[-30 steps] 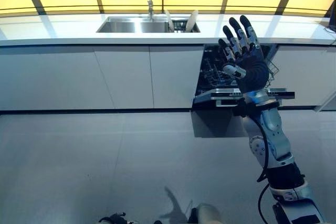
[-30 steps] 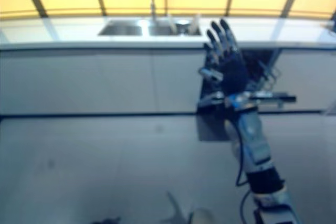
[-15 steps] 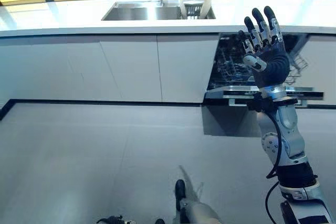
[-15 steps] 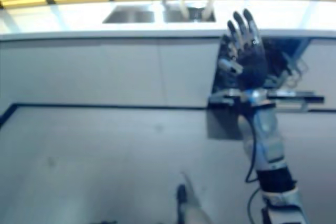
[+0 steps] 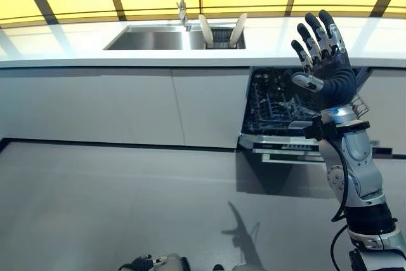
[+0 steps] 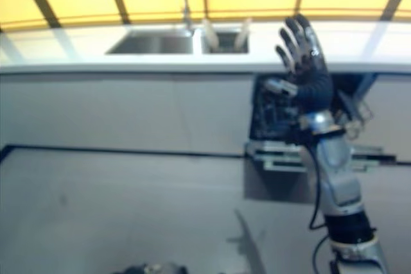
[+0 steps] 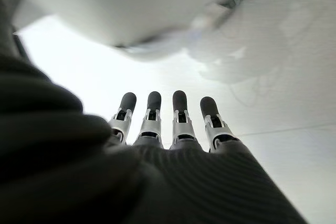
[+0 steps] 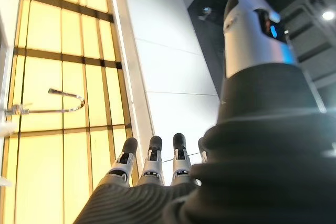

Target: Take plates into dishwasher

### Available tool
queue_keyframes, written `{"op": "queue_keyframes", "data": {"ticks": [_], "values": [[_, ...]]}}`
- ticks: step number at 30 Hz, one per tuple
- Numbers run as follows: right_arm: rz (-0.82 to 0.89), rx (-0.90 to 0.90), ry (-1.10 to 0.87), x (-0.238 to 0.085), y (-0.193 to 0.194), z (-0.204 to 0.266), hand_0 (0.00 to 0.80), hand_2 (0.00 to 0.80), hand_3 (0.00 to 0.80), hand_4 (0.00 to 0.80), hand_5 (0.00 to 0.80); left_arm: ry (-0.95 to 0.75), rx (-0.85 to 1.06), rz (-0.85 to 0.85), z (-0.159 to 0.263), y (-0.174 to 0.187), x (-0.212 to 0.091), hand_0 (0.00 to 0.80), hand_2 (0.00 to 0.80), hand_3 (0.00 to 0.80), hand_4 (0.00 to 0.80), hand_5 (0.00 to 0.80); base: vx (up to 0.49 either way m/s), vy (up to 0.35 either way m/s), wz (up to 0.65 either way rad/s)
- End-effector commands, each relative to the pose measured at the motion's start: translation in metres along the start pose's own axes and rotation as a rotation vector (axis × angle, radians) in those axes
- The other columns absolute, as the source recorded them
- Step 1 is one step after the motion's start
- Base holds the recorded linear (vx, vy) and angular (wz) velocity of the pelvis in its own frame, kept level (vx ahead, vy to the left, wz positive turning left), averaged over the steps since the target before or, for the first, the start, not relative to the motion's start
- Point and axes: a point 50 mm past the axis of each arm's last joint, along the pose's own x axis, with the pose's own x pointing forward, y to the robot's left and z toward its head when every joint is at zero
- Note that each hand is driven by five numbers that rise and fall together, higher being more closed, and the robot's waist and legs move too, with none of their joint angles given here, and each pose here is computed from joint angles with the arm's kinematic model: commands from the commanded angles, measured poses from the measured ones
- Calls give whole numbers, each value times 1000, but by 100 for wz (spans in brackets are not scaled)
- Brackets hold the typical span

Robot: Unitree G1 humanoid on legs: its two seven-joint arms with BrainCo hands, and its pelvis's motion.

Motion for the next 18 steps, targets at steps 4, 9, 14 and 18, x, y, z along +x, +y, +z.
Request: {"op": "queue_keyframes", "data": {"ticks": [4,9,14,18], "values": [[-58,-70,-49,10,-17,16,0,0,0,0,0,63,-9,65,-33,4,-7,0,0,0,0,0,595,97,7],[-44,-53,-38,7,-27,14,0,0,0,0,0,96,-49,81,-50,7,-10,0,0,0,0,0,916,441,-27],[-108,-27,-11,-28,-35,7,0,0,0,0,0,17,-44,77,-18,11,-4,0,0,0,0,0,762,554,-9],[-128,-28,-20,-22,-30,3,0,0,0,0,0,-34,-2,124,1,22,-2,0,0,0,0,0,477,260,-18]]}}
